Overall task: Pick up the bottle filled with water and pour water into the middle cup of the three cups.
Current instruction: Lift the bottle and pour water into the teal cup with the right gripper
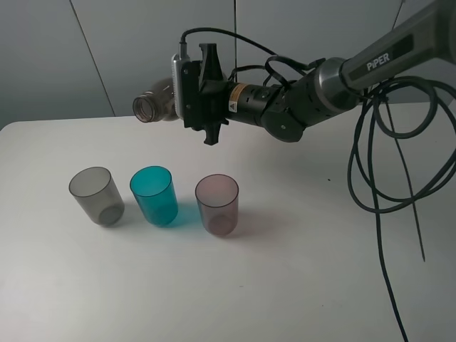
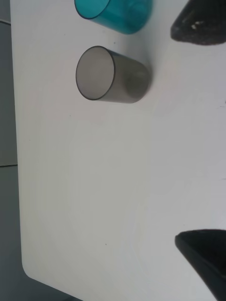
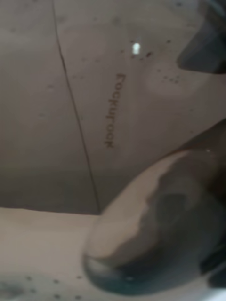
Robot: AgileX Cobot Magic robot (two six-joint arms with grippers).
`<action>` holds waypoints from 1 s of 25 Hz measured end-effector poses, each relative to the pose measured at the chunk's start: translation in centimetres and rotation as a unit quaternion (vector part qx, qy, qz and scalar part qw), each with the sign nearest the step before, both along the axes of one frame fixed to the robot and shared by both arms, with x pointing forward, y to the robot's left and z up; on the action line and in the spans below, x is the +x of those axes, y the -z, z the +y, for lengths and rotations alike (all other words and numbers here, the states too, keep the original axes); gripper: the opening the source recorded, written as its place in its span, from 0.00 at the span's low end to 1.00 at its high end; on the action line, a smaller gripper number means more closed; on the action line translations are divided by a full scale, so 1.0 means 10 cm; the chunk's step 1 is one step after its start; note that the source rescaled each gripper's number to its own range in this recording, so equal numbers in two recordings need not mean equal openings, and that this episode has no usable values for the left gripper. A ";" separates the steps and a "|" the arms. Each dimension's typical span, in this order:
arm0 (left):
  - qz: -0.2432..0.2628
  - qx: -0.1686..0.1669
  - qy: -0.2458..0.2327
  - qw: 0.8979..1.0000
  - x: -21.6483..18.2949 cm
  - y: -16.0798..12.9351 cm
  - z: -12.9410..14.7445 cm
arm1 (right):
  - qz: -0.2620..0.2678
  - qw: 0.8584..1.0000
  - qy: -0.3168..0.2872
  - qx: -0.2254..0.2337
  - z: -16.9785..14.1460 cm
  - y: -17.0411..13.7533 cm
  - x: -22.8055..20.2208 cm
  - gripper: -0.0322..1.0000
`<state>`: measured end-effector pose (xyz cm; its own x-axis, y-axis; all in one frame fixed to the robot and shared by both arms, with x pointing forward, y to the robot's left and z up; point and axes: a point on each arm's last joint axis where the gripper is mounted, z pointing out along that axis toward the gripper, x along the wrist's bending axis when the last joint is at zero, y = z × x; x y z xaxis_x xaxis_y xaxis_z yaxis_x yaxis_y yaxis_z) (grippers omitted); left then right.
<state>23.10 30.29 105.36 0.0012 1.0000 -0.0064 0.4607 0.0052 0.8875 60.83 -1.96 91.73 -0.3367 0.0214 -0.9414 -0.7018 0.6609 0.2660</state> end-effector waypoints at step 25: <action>0.000 0.000 0.000 1.000 0.00 0.00 0.00 | -0.076 0.995 -0.022 -0.064 0.00 0.00 0.00 0.05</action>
<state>23.10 30.29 105.36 0.0012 1.0000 -0.0064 0.4607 0.0052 0.8875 60.81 -1.94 91.73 -0.1882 -0.1131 -0.9756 -0.7568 0.6498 0.0707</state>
